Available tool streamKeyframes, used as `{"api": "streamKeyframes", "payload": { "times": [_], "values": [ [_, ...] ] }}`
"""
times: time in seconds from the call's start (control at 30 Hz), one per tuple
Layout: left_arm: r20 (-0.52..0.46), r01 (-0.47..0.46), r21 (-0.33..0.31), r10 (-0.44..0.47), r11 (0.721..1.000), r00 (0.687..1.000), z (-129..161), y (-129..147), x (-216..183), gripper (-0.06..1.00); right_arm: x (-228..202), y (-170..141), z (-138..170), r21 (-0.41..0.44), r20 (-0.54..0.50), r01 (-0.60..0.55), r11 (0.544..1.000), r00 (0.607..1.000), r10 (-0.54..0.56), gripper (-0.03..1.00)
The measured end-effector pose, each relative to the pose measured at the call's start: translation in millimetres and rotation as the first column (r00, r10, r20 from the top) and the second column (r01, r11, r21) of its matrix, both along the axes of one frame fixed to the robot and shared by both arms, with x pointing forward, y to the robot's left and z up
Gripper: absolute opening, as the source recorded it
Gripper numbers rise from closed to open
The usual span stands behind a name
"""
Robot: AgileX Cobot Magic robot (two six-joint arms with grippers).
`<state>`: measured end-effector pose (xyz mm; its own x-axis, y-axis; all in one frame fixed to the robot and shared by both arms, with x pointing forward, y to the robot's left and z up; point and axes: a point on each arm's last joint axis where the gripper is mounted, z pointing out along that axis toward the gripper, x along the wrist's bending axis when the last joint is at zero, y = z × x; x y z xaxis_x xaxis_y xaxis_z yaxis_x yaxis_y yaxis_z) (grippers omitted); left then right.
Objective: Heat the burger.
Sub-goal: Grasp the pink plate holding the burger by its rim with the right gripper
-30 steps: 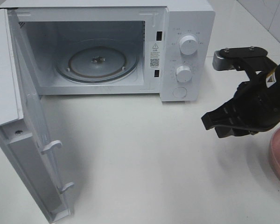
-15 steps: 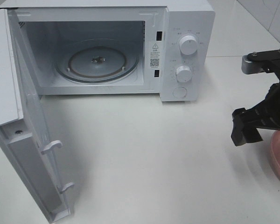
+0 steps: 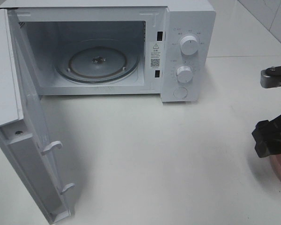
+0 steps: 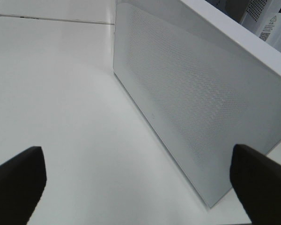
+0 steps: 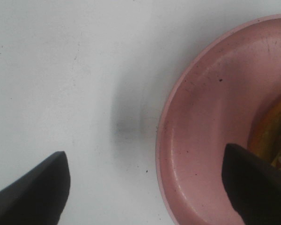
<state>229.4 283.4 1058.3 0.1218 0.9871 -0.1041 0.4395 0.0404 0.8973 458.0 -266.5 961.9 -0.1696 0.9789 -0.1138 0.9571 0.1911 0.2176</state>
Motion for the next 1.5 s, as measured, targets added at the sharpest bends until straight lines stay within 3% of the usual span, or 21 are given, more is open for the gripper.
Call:
{"api": "streamKeyframes", "payload": {
  "times": [0.53,1.5],
  "values": [
    [0.0,0.0,0.0,0.0,1.0,1.0,0.0,0.0,0.0,0.99,15.9,-4.3,-39.3,-0.011,-0.078,0.04,0.999,0.996,-0.041,0.77],
    [0.0,0.0,0.0,0.0,1.0,1.0,0.0,0.0,0.0,0.99,22.8,-7.0,-63.5,-0.026,-0.125,0.04,0.999,0.991,-0.043,0.77]
  ]
}}
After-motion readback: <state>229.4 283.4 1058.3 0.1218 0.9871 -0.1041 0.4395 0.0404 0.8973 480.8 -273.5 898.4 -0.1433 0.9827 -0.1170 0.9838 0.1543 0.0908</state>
